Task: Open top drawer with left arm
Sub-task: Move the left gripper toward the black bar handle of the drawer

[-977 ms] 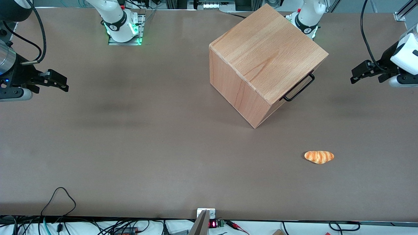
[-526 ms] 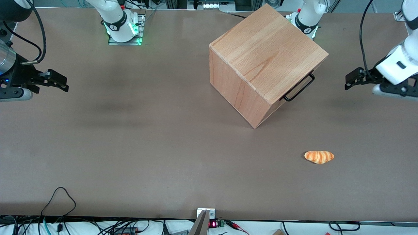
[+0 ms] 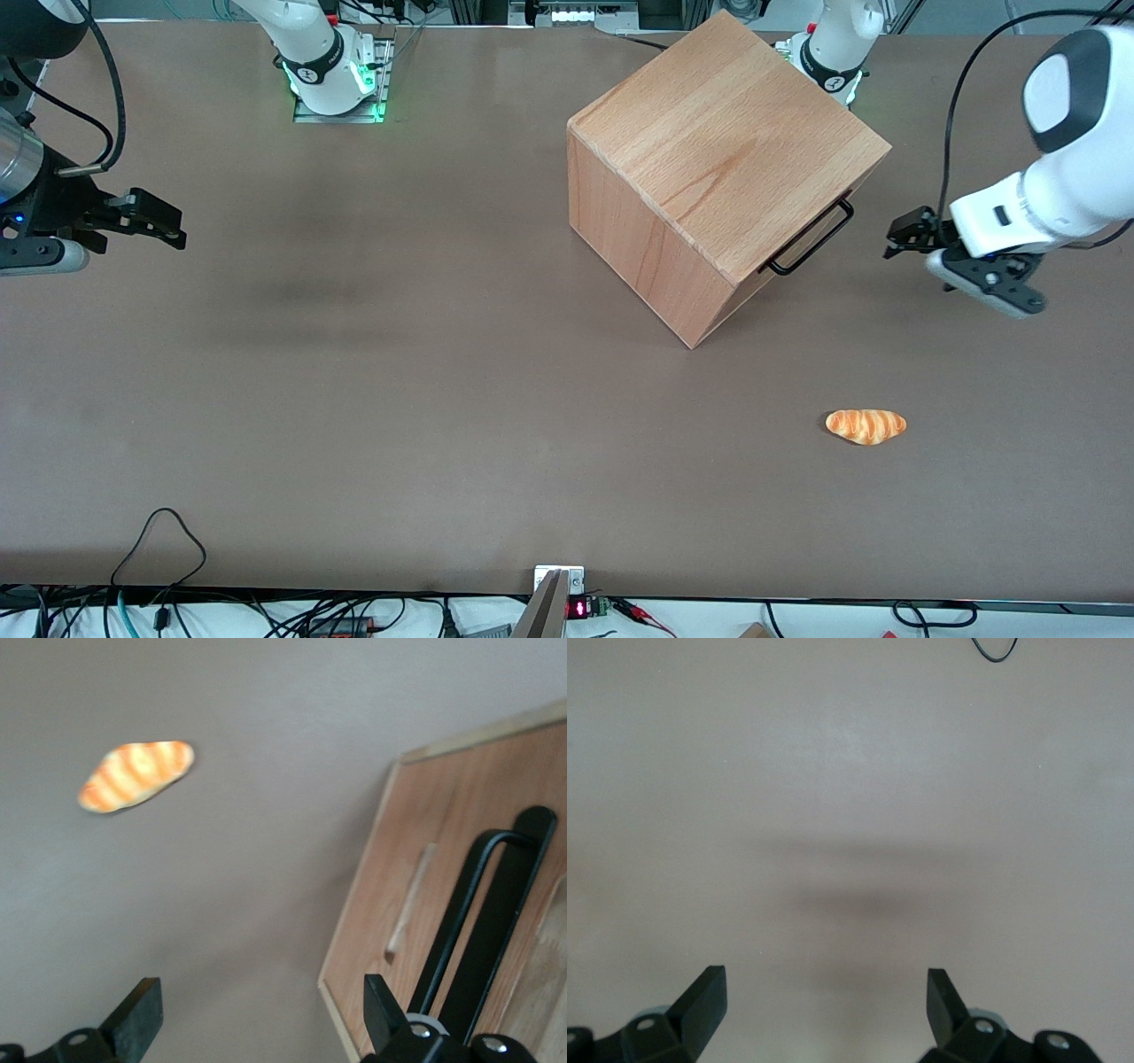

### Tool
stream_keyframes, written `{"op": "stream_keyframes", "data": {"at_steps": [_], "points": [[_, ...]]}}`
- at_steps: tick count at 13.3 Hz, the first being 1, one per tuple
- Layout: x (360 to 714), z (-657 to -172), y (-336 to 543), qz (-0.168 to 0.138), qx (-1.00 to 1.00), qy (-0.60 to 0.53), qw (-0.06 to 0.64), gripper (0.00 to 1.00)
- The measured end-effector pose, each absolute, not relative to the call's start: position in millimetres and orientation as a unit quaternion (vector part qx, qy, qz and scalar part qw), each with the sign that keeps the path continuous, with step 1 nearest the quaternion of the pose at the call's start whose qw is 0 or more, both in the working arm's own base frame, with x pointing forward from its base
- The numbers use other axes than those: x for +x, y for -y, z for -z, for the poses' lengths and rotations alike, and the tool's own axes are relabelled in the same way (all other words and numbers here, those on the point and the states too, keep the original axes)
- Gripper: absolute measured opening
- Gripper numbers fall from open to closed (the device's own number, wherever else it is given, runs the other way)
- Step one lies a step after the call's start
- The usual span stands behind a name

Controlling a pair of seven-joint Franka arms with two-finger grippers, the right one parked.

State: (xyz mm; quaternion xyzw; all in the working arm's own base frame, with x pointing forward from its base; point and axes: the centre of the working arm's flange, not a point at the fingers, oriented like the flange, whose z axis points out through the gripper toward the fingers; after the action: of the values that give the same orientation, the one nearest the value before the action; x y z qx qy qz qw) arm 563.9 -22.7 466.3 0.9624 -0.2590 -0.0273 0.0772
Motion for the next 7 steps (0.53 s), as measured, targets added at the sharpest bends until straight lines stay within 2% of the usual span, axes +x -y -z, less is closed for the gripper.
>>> {"op": "stream_keyframes", "data": {"at_steps": [7], "points": [[554,-433,72,0.046,0.944,0.312,0.098,1.00]]}}
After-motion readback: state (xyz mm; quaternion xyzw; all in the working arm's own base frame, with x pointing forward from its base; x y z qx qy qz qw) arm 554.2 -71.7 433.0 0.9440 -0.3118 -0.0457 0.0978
